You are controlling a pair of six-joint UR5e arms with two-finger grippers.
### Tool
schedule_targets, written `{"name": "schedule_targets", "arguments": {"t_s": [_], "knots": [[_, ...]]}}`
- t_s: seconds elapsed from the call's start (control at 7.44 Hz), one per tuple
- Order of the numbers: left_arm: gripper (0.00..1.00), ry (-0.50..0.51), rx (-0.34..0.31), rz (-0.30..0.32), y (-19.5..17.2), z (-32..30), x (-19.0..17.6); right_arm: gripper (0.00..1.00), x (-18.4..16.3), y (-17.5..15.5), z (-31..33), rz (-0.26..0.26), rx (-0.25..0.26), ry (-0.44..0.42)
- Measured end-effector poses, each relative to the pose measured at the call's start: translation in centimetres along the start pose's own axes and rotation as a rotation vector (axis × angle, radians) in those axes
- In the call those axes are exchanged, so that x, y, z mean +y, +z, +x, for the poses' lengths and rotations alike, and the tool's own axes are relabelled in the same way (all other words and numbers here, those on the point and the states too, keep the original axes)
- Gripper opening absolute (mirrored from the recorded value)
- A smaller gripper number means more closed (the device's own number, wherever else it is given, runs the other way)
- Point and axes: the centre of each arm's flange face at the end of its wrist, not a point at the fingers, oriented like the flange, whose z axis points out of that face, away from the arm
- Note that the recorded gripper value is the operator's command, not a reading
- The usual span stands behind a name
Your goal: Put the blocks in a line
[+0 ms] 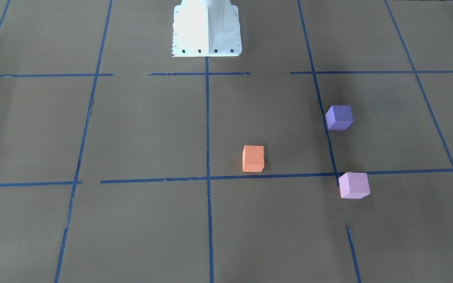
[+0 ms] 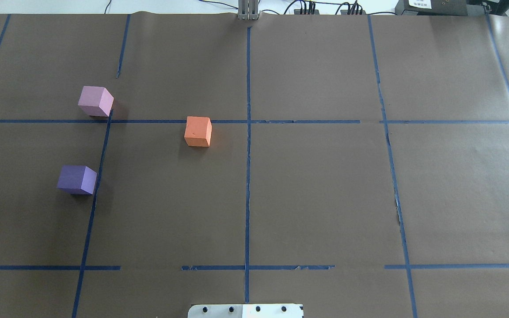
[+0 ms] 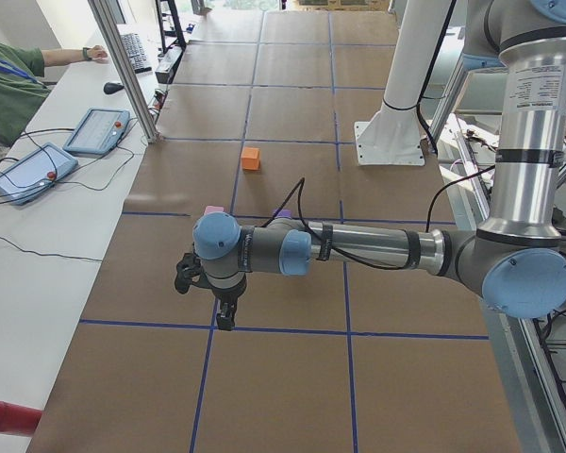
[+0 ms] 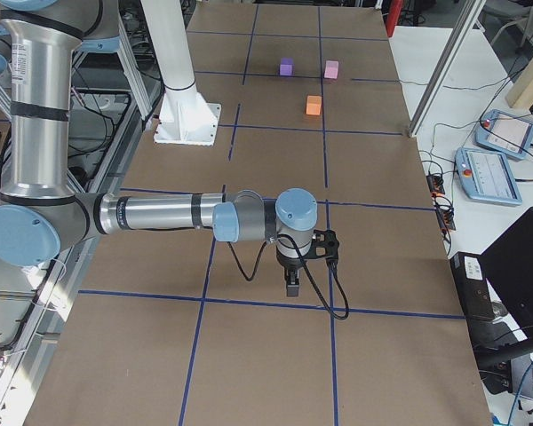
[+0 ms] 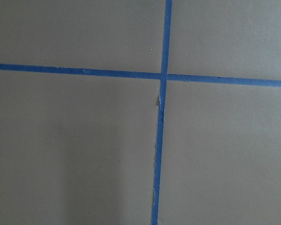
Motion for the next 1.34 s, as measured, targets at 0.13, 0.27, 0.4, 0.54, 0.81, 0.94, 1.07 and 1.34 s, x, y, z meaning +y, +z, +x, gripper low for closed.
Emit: {"name": "schedule_targets", "arguments": {"t_s": [0.13, 0.27, 0.4, 0.54, 0.81, 0.94, 1.07, 1.34], "knots": [[1.00, 0.001, 0.001, 0.002, -0.1, 0.1, -0.1, 1.00, 0.0, 0.0, 0.0, 0.000, 0.000, 0.000], [1.00, 0.005, 0.003, 0.007, -0.3, 0.5, -0.4, 1.00, 0.0, 0.0, 0.0, 0.000, 0.000, 0.000], [1.00, 0.025, 0.006, 0.015, -0.7, 1.6, -1.4, 1.00, 0.0, 0.0, 0.0, 0.000, 0.000, 0.000], [1.00, 0.070, 0.012, 0.031, -1.3, 3.8, -3.0, 1.00, 0.0, 0.0, 0.0, 0.000, 0.000, 0.000], [1.00, 0.222, 0.030, 0.050, -1.7, 11.7, -5.6, 1.00, 0.0, 0.0, 0.0, 0.000, 0.000, 0.000], [1.00, 0.286, 0.049, 0.053, -0.9, 16.7, -7.0, 1.00, 0.0, 0.0, 0.0, 0.000, 0.000, 0.000], [1.00, 0.285, 0.070, 0.050, -0.1, 21.8, -8.3, 1.00, 0.0, 0.0, 0.0, 0.000, 0.000, 0.000], [1.00, 0.180, 0.119, 0.022, 2.0, 34.5, -10.7, 1.00, 0.0, 0.0, 0.0, 0.000, 0.000, 0.000]]}}
